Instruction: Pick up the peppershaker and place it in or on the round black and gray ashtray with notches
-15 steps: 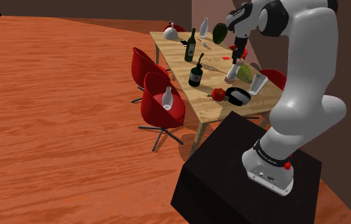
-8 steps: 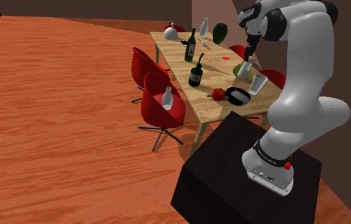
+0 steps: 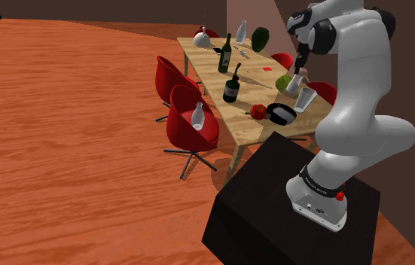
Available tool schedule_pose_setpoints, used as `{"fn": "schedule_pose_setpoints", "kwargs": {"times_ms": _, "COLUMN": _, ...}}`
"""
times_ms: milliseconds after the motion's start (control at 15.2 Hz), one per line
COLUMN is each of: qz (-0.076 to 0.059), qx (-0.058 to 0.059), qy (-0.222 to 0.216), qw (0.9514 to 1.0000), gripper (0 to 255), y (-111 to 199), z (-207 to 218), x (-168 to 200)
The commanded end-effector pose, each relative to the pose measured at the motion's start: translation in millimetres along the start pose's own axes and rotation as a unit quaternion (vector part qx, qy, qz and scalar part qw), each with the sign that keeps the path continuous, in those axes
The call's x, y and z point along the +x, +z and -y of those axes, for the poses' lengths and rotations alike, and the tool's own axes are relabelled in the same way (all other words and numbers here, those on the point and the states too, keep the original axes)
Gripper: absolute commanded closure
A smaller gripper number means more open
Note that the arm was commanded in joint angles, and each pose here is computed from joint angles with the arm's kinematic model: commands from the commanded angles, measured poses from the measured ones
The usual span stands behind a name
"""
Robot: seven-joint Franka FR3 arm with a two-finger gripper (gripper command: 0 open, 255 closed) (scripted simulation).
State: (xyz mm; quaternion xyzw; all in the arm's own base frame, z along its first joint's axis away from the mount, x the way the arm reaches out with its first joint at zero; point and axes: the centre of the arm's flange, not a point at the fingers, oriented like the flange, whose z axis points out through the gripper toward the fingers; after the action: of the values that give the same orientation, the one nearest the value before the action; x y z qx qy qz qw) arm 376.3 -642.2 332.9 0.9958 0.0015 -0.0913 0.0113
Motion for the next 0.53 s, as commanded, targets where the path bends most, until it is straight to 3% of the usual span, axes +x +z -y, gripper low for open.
{"fn": "schedule_pose_setpoints", "kwargs": {"times_ms": 0, "qz": 0.000, "qx": 0.000, "qy": 0.000, "qw": 1.0000, "gripper": 255, "y": 10.5, "z": 0.0, "x": 1.2}}
{"fn": "schedule_pose_setpoints", "kwargs": {"times_ms": 462, "qz": 0.000, "qx": 0.000, "qy": 0.000, "qw": 1.0000, "gripper": 255, "y": 46.9, "z": 0.8, "x": 7.9}}
